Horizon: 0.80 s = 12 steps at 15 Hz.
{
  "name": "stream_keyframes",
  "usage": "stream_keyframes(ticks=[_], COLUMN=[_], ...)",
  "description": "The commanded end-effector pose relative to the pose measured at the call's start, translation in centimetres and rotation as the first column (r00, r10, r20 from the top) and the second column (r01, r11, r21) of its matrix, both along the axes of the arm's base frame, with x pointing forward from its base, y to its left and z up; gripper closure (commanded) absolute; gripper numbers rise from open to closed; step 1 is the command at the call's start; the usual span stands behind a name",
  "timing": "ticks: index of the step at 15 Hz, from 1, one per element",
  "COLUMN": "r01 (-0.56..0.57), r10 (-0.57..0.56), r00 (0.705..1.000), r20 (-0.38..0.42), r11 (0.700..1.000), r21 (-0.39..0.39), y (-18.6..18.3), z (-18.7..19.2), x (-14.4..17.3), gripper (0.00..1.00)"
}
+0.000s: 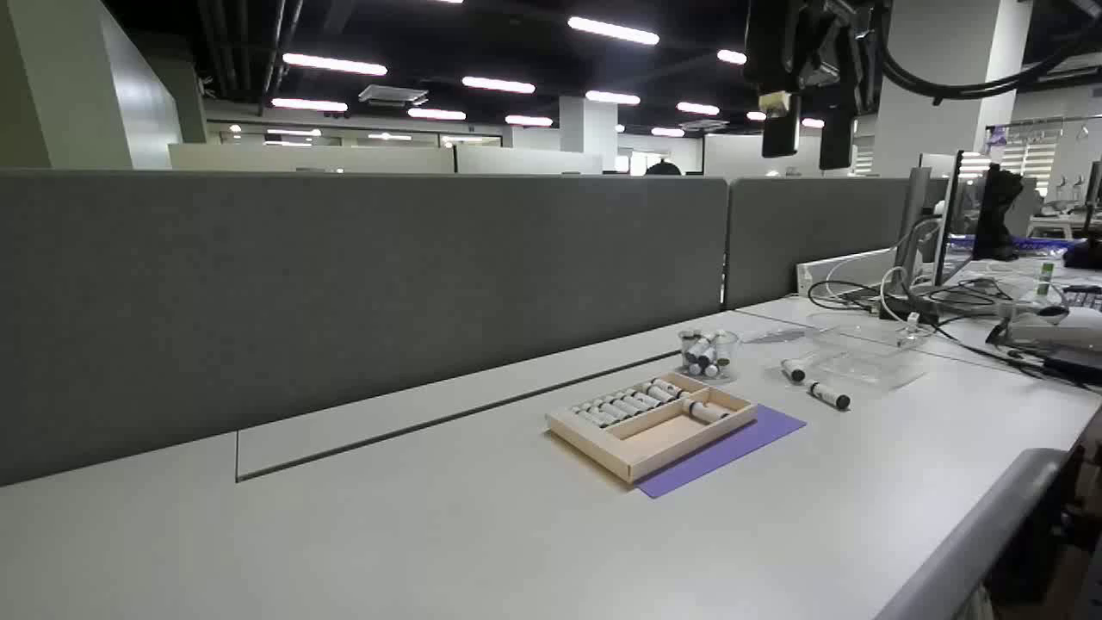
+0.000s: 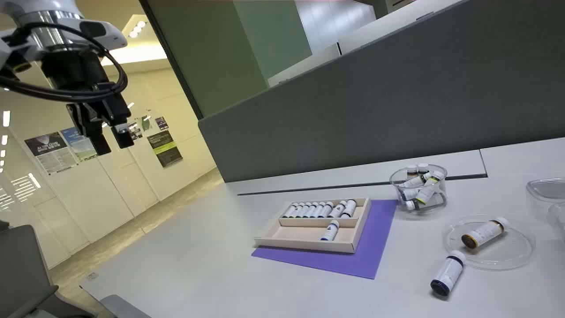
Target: Get the leftmost bottle from the table and put it on the lower half of the cardboard box
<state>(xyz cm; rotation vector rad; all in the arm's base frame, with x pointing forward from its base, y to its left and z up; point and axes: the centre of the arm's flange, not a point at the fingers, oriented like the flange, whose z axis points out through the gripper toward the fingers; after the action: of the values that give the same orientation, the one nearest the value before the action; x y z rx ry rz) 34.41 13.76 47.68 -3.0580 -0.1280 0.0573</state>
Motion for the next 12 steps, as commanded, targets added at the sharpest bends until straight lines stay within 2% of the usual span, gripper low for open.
stream_keyframes(ticks=[1,10,12], r01=[0.000,0.000,0.032], r10=[0.000,0.000,-0.031], r00=[1.000,1.000,0.999], r20=[0.001,0.003,0.045], r11=[1.000,1.000,0.999], r21=[0.000,0.001,-0.007], y=[0.0,0.0,-2.9], z=[0.0,0.0,-0.1], x=[0.0,0.0,1.8], gripper=[0.00,0.00,0.00])
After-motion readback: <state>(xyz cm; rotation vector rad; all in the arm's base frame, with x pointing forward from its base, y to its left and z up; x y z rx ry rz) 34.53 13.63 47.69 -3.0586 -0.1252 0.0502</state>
